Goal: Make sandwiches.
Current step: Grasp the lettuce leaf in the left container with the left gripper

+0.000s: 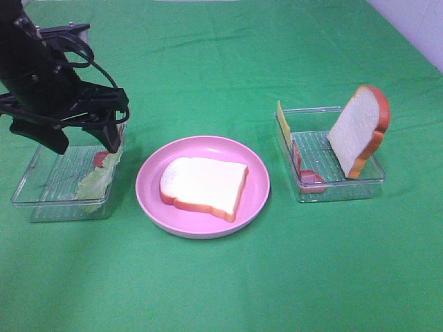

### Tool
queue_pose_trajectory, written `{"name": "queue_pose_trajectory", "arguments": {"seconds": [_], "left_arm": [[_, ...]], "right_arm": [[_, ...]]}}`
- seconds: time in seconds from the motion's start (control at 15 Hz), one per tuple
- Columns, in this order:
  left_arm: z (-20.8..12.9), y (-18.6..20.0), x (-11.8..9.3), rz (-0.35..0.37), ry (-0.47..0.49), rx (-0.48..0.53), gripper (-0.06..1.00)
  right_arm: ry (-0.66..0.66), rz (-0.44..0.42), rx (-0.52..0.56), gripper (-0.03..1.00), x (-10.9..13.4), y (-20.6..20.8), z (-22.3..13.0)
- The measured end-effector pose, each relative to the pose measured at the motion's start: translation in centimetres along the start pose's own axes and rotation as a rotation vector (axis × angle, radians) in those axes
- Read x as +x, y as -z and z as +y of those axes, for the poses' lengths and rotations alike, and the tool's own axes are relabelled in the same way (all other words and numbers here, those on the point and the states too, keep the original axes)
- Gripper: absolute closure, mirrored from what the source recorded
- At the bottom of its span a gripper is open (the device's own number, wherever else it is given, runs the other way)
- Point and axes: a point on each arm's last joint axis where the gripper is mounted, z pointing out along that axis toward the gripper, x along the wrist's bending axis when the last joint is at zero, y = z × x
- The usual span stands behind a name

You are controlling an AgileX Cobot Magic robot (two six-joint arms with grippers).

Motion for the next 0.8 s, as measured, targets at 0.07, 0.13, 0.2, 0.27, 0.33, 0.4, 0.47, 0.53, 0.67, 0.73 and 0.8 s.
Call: {"name": "queue_pose_trajectory", "arguments": {"seconds": [0.07,0.13,0.2,0.27,0.33,0.4,0.47,0.53,0.67,0.73,0.8], "left_arm": [[0.1,0.0,0.3,0.028,0.006,-0.007,0.24],[0.4,-0.3,0.4,0.041,0.017,-0.032,0.24],[0.5,-0.8,0.4,0.044,0.02,-0.03,0.24],[0.5,-1.2,0.5,0.046,0.022,-0.023,0.24],[0.6,-2.2,0.6,0.052,0.024,-0.003,0.24],[0.8,-3.2,0.7,0.054,0.029,-0.005,0.24],[1.0,-4.0,0.8,0.053,0.031,-0.015,0.24],[1.2,-4.6,0.8,0.051,0.032,-0.026,0.24],[1.3,-5.1,0.8,0.049,0.037,-0.027,0.24],[1.2,-6.0,1.0,0.053,0.04,-0.01,0.24],[1.2,-6.4,1.0,0.054,0.041,-0.008,0.24]], "right_arm": [[0.0,0.0,0.0,0.2,0.0,0.0,0.0],[0.0,0.0,0.0,0.2,0.0,0.0,0.0],[0.0,0.0,0.0,0.2,0.0,0.0,0.0],[0.0,0.0,0.0,0.2,0.0,0.0,0.0],[0.0,0.0,0.0,0.2,0.0,0.0,0.0],[0.0,0.0,0.0,0.2,0.0,0.0,0.0],[0.0,0.0,0.0,0.2,0.0,0.0,0.0],[0.0,0.0,0.0,0.2,0.0,0.0,0.0],[0.0,0.0,0.0,0.2,0.0,0.0,0.0],[0.0,0.0,0.0,0.2,0.0,0.0,0.0],[0.0,0.0,0.0,0.2,0.0,0.0,0.0]]}}
